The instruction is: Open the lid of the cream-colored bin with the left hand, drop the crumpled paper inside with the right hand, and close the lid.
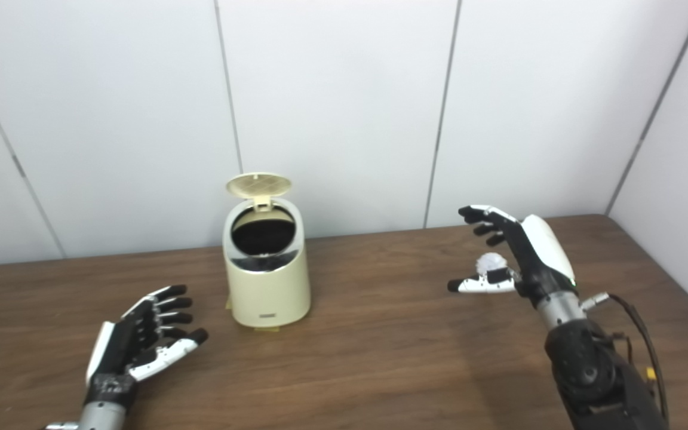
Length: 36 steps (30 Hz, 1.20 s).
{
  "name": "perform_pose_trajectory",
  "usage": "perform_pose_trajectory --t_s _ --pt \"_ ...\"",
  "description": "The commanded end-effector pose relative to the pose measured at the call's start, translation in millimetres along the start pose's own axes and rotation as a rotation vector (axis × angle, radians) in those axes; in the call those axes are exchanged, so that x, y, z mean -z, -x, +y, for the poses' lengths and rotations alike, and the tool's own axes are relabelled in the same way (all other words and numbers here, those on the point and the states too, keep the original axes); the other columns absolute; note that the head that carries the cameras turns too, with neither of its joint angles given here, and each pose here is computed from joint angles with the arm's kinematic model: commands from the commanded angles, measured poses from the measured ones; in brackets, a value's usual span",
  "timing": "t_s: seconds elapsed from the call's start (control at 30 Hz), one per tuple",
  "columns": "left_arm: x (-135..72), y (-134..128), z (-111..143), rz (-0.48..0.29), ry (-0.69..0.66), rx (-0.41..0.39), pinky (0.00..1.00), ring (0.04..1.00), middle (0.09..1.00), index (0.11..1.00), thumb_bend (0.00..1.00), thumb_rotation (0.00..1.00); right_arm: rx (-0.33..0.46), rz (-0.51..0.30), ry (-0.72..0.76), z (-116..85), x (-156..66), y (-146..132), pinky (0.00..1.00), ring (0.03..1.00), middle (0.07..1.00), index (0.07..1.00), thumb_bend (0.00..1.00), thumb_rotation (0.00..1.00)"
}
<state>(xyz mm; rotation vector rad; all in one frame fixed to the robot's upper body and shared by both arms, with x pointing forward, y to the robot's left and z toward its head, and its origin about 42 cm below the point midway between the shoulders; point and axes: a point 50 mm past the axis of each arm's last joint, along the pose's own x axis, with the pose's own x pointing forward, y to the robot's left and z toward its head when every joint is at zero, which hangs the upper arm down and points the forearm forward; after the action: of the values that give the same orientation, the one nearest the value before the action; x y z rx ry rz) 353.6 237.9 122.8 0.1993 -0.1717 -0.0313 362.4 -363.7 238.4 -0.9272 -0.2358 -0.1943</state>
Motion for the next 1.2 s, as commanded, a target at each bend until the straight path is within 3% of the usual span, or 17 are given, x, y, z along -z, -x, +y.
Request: perform_pose_trajectory --t_s 0.0,0.17,0.3,0.37,0.5,0.77,0.87,1.0,1.17 --pt "-3.1 -4.5 2.9 -0.038 -0.008 0.000 0.57 0.659 0.723 0.789 0.79 0.15 0.110 -0.049 0.074 -37.8 -19.8 -22.0 0.68 0.758 0.746 0.736 0.89 0.06" --pt "-1.8 -5.0 5.9 -0.043 -0.023 0.007 0.60 0.673 0.729 0.796 0.77 0.15 0.116 0.018 0.164 -55.1 1.0 -37.8 0.67 0.753 0.743 0.729 0.93 0.06" --pt "0.6 -5.3 9.8 -0.042 -0.013 0.002 0.59 0.671 0.728 0.797 0.78 0.17 0.032 0.127 0.218 -57.5 7.1 -43.0 0.73 0.816 0.805 0.783 0.90 0.09" --pt "1.5 -5.4 11.2 -0.039 -0.008 0.000 0.61 0.683 0.734 0.797 0.77 0.16 -0.008 0.159 0.247 -56.4 9.7 -45.5 0.68 0.836 0.835 0.818 0.91 0.16" --pt "3.1 -4.7 12.9 -0.040 -0.012 0.000 0.61 0.685 0.735 0.798 0.76 0.15 -0.084 0.187 0.320 -49.3 15.9 -53.9 0.65 0.820 0.834 0.829 0.91 0.19" --pt "3.4 -4.9 14.9 -0.034 -0.034 -0.007 0.62 0.680 0.729 0.791 0.78 0.19 -0.192 0.251 0.363 -27.8 35.5 -79.3 0.71 0.781 0.769 0.799 0.91 0.19" --pt "3.0 -4.2 14.1 -0.028 -0.027 -0.006 0.63 0.686 0.732 0.793 0.76 0.17 -0.234 0.280 0.359 -19.4 39.6 -83.5 0.72 0.799 0.783 0.810 0.92 0.28" --pt "2.6 -3.6 13.1 -0.038 -0.029 -0.003 0.62 0.682 0.728 0.789 0.77 0.16 -0.258 0.301 0.355 -10.5 42.3 -86.2 0.74 0.837 0.812 0.810 0.92 0.29" --pt "1.6 -2.8 12.5 -0.038 -0.033 -0.002 0.60 0.674 0.722 0.785 0.78 0.17 -0.278 0.282 0.380 -0.5 49.0 -88.5 0.70 0.783 0.766 0.793 0.92 0.29"
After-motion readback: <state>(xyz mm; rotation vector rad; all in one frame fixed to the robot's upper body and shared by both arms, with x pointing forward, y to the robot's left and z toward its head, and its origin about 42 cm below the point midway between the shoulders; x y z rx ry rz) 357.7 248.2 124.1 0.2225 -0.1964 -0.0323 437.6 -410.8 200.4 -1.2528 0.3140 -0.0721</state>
